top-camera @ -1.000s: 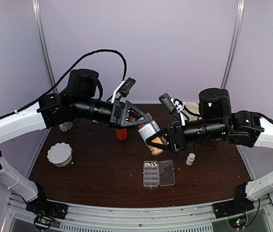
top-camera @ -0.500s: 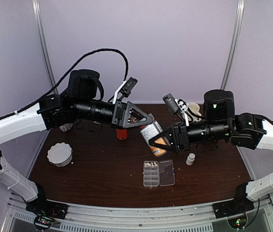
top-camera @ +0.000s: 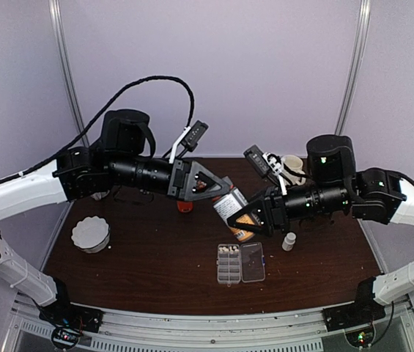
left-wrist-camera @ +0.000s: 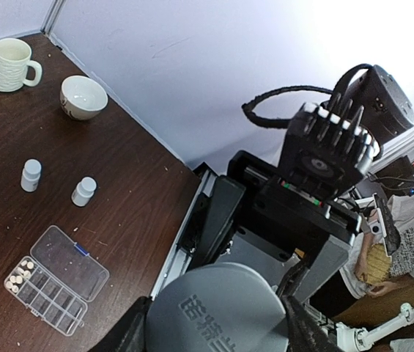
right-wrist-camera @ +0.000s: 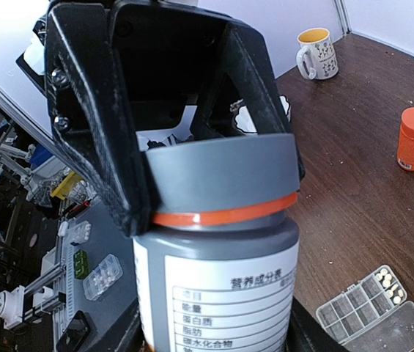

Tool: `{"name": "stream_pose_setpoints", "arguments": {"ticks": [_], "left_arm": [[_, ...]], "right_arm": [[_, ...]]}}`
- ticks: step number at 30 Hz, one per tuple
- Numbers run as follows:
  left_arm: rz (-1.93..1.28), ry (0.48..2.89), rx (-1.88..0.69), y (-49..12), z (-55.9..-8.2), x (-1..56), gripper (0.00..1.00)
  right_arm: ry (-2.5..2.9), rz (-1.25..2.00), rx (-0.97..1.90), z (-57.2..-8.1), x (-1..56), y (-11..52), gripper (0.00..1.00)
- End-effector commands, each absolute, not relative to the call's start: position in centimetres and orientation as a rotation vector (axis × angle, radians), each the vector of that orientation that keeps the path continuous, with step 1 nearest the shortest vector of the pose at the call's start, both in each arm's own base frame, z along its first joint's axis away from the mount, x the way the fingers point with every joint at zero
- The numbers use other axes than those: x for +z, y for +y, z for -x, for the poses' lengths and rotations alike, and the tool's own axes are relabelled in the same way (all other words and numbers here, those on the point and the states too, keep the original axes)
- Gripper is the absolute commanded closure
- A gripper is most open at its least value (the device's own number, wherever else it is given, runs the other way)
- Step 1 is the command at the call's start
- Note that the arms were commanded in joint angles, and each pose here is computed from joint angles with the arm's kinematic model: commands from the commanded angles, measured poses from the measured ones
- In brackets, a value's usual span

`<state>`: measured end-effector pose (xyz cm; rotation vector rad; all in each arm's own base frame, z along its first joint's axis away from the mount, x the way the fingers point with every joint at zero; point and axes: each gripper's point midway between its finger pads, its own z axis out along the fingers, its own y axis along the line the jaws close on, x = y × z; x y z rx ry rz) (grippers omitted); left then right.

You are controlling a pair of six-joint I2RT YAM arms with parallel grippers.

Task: Sort the pills into containers
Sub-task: Screw the lid of the pill bottle onto the pill bottle.

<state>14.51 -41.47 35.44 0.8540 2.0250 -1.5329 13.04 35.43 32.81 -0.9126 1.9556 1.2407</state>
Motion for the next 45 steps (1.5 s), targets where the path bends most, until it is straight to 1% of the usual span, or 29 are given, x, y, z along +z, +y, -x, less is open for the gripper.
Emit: {"name": "stream_pose_setpoints", "arguments": {"ticks": [1, 7, 14, 21, 30, 32, 36, 41, 45], "left_arm": [[-0.955, 2.208, -1.440, -39.9, -12.7, 31.3, 1.00], [-0.954, 2.208, -1.439, -40.1, -12.8, 31.3, 1.00], [-0.928, 2.237, -1.444, -40.3, -13.0, 31.0, 1.00], [-0.884, 2.243, -1.432, -40.4, -13.5, 31.0, 1.00], [-0.652, 2.306, -1.437, -40.8, -14.8, 30.6, 1.00], [-0.605, 2.303, -1.449, -40.8, -14.9, 30.7, 1.00], [-0.541, 2.320, -1.436, -41.0, -15.1, 30.4, 1.00], [-0.547, 2.310, -1.449, -41.5, -14.8, 30.3, 1.00], [-0.655, 2.263, -1.412, -41.3, -14.5, 30.3, 1.00]], "right_arm": [[1.810, 0.708, 1.143, -16.8, 38.9, 33.8, 1.00], [1.756, 0.800, 1.146, -15.8, 38.9, 34.0, 1.00], [1.694, 0.923, 1.045, -15.8, 37.2, 34.3, 1.00], [1.644, 0.830, 0.938, -17.8, 36.2, 33.5, 1.00], [1.583, 0.719, 0.837, -19.9, 35.6, 32.9, 1.00], [1.556, 0.692, 0.821, -20.2, 36.3, 32.8, 1.00], [1.563, 0.667, 0.731, -21.1, 36.2, 32.6, 1.00], [1.545, 0.682, 0.720, -21.0, 36.4, 32.7, 1.00], [1.523, 0.768, 0.835, -19.1, 36.6, 33.5, 1.00]]}}
